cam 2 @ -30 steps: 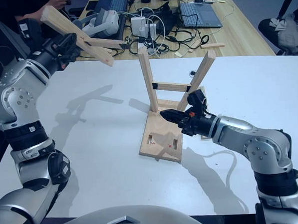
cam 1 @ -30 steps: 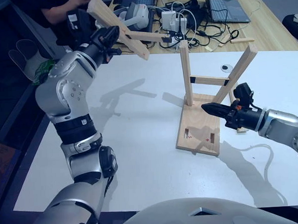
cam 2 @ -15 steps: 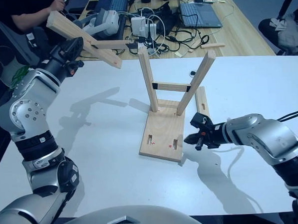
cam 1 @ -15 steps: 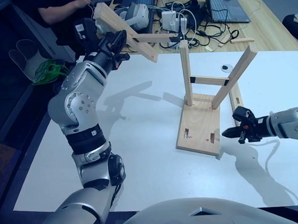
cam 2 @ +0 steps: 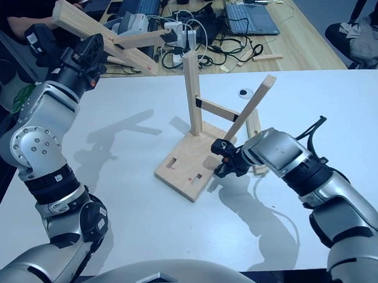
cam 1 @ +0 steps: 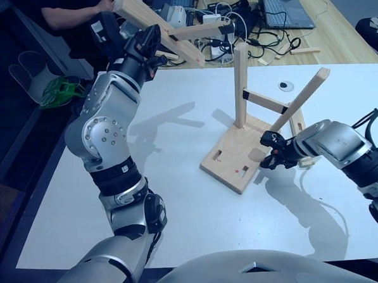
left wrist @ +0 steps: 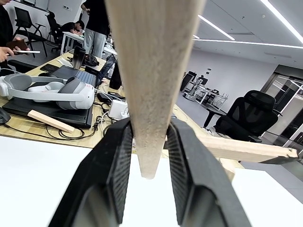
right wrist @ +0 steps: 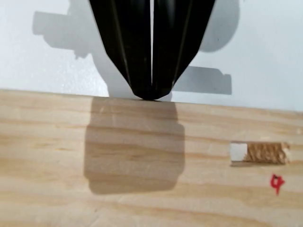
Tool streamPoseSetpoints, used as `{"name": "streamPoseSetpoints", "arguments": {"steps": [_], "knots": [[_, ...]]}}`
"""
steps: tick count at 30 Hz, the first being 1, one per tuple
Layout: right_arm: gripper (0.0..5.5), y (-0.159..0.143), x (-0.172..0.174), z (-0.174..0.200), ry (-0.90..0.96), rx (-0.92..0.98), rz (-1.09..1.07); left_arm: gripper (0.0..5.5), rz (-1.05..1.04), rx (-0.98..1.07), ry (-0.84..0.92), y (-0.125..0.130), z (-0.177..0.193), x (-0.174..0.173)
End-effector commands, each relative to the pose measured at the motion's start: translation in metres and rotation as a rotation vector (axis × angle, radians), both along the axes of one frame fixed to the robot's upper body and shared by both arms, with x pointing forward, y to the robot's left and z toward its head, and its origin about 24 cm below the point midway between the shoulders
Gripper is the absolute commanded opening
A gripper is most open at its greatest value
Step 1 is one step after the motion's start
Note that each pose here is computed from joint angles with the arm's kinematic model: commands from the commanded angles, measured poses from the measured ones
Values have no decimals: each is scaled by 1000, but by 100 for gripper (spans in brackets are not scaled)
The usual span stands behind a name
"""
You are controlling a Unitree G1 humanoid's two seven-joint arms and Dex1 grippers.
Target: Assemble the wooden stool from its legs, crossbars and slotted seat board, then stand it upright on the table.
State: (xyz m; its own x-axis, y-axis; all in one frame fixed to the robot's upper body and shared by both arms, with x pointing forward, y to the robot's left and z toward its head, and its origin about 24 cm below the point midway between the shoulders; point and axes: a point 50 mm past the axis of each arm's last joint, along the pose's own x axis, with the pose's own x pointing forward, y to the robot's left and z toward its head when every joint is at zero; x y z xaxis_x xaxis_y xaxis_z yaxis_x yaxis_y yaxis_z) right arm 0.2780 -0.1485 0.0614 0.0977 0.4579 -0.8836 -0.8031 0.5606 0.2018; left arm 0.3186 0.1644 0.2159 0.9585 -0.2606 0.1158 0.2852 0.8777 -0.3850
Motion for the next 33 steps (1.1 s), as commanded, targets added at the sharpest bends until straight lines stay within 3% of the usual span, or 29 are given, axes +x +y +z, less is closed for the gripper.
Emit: {"name": "streamPoseSetpoints", "arguments": {"steps": [1, 14, 25, 33], "knots": [[0, 14, 6, -25, 0, -29, -52, 100, -15, 13, -9, -1, 7, 0], [0, 23, 39, -30, -110, 21, -193, 100, -61, 150, 28, 8, -7, 1], [0, -33, 56, 8, -284, -80, -301, 100, -43, 184, 33, 19, -15, 2], [0, -19, 91, -3, -370, -57, -451, 100, -53, 169, 35, 14, -16, 3]]}}
